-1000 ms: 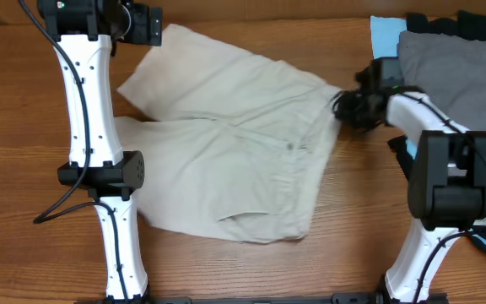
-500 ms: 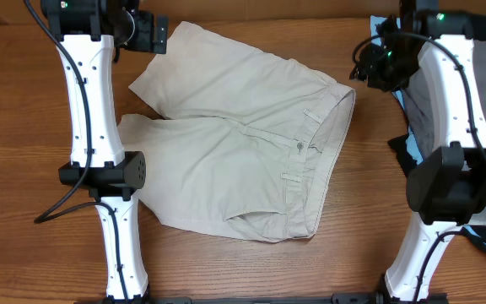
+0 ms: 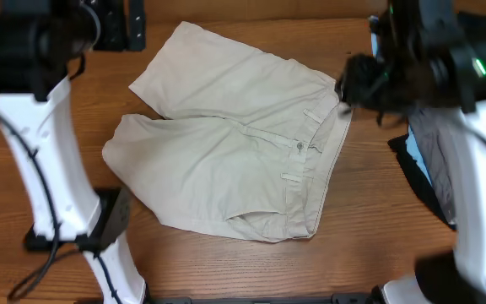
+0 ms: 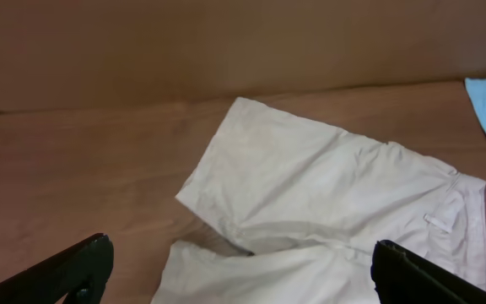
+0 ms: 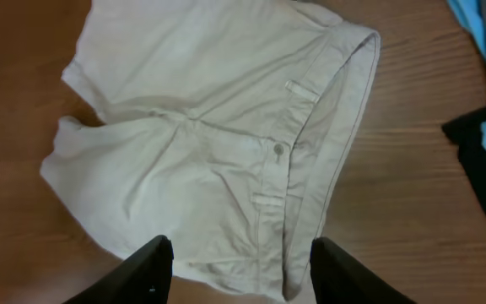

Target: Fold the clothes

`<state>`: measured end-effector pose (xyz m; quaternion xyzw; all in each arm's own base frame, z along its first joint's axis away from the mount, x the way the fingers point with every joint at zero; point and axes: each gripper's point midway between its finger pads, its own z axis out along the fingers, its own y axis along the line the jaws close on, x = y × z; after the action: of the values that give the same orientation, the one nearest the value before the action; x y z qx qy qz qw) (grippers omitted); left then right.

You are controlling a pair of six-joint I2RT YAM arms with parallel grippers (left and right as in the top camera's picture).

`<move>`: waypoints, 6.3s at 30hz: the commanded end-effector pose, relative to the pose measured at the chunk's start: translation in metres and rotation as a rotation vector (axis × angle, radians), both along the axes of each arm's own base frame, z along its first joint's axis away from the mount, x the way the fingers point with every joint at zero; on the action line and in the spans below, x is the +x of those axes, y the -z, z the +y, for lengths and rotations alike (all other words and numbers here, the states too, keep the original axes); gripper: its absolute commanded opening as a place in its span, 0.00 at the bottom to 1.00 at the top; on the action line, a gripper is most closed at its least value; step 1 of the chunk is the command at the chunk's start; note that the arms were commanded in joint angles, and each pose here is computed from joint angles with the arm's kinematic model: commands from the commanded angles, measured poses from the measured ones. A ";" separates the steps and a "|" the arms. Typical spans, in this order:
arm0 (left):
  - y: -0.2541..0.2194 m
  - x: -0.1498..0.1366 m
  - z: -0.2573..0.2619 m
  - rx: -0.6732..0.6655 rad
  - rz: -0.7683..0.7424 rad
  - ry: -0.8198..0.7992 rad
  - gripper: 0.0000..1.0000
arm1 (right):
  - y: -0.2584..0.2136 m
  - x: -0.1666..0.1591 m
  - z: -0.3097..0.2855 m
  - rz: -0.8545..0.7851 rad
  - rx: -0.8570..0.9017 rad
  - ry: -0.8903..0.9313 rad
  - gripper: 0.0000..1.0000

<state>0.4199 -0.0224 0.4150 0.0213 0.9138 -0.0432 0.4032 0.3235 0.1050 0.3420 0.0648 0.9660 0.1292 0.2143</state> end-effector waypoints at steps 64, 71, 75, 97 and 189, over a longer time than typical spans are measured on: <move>0.305 -0.012 0.065 -0.220 0.588 -0.379 0.04 | 0.251 -0.075 0.049 0.354 0.019 -0.079 0.77; 0.310 0.028 0.014 -0.183 0.468 -0.239 0.04 | 0.251 -0.075 0.049 0.355 0.021 -0.075 0.77; 0.318 0.054 -0.019 -0.146 0.388 -0.162 0.27 | 0.250 -0.076 0.051 0.360 0.028 -0.074 0.76; 0.284 0.009 0.059 -0.234 0.474 -0.360 1.00 | 0.251 -0.077 0.050 0.364 0.027 -0.075 0.76; 0.387 0.087 -0.010 -0.182 0.246 -0.275 1.00 | 0.250 -0.074 0.051 0.347 0.022 -0.089 0.76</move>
<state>0.5066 -0.0409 0.0283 -0.1357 0.9406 -0.0808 0.3004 0.2502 0.1564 0.0933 0.0522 0.9879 0.1410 0.0369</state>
